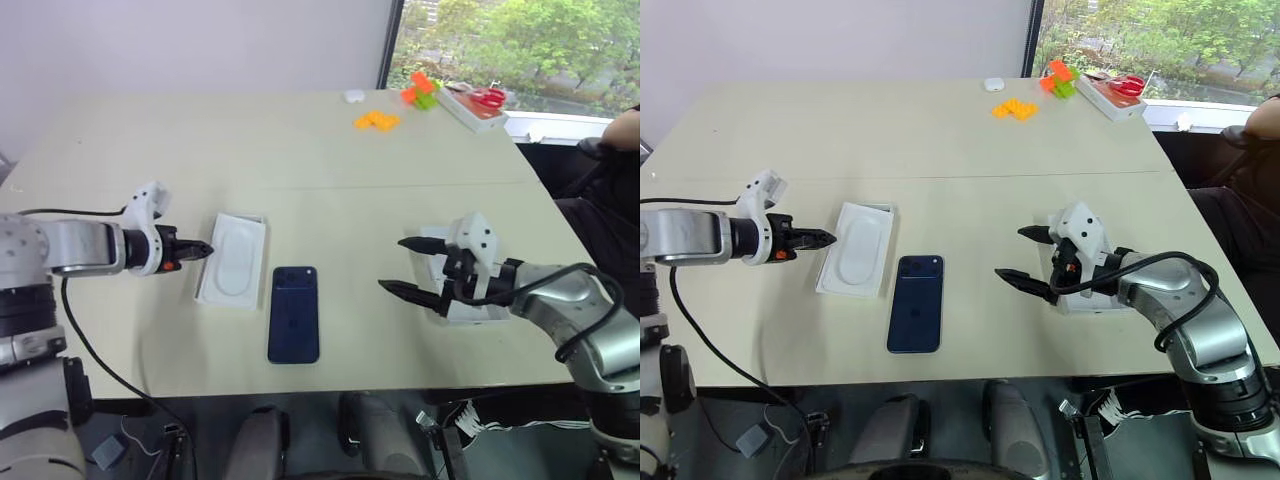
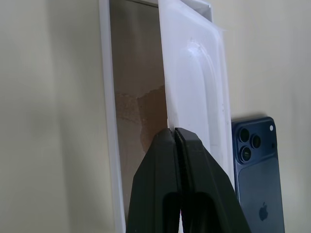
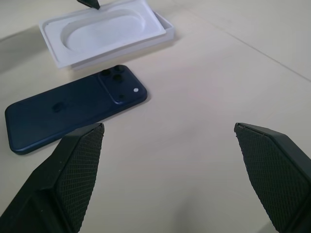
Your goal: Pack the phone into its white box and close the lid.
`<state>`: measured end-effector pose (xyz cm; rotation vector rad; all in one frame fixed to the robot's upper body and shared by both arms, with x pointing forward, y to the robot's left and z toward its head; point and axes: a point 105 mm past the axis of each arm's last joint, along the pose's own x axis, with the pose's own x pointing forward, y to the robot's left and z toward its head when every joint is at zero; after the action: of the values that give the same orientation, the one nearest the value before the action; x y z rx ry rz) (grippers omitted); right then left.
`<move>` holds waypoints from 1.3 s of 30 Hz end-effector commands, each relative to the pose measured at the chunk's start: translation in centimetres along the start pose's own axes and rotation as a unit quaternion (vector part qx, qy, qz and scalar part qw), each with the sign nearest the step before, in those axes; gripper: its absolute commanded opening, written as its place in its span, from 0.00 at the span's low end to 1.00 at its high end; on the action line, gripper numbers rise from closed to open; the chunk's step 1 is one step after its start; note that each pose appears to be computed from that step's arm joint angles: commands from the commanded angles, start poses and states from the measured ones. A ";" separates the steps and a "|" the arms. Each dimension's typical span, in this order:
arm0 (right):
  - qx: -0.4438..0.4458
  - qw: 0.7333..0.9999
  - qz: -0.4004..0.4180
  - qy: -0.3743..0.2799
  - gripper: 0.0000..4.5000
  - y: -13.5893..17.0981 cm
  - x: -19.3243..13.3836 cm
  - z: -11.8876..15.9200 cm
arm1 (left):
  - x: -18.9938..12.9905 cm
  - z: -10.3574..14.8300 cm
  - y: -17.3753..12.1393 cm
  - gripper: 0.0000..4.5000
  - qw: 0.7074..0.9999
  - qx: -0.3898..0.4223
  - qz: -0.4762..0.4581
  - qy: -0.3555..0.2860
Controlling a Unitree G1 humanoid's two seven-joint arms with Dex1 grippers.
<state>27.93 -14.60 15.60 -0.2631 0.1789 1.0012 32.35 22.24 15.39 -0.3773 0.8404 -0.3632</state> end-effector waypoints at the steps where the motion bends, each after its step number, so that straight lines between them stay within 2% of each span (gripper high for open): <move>1: -0.023 0.999 -0.002 -0.022 1.00 0.2 -0.2 1.4 | -0.4 1.2 -0.3 0.02 1.000 0.005 0.000 -0.020; 4: -0.022 0.999 -0.003 -0.023 1.00 0.2 -0.2 1.4 | -0.2 1.3 -0.2 0.02 1.000 0.002 0.000 -0.023; 7: -0.022 0.999 -0.002 -0.023 1.00 0.4 -0.2 1.3 | -0.4 1.3 0.0 0.20 1.000 0.000 0.001 -0.026; 12: -0.021 0.999 0.000 -0.024 1.00 0.4 -0.1 1.4 | -1.4 1.6 0.6 0.73 0.999 -0.004 0.003 -0.045; 18: -0.021 0.999 0.005 -0.024 1.00 0.5 0.1 1.3 | -3.6 2.9 1.0 0.73 0.995 -0.005 0.001 -0.099; 22: -0.021 0.999 0.006 -0.024 1.00 0.3 0.2 1.4 | -4.2 3.3 -0.6 0.73 0.989 0.061 0.007 -0.137; 25: -0.023 0.999 0.009 -0.025 1.00 0.3 0.3 1.4 | -4.1 2.7 -1.8 0.54 0.977 0.151 0.039 -0.145; 29: -0.023 0.999 0.013 -0.025 1.00 0.3 0.4 1.5 | -3.4 -0.2 -3.2 0.08 0.940 0.317 0.077 -0.102; 30: -0.024 0.999 0.014 -0.024 1.00 0.2 0.4 1.5 | -3.2 -0.8 -2.9 0.01 0.933 0.339 0.087 -0.086; 32: -0.024 0.999 0.017 -0.023 1.00 0.2 0.5 1.5 | -2.7 -1.6 -2.2 0.01 0.922 0.369 0.107 -0.058; 39: -0.026 0.999 0.023 -0.022 1.00 0.0 0.7 1.6 | -1.2 -3.0 -0.6 0.01 0.916 0.378 0.137 -0.010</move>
<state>28.25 -13.84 15.84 -0.2633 0.1698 1.0454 28.93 21.72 14.21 0.4244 0.6787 -0.4043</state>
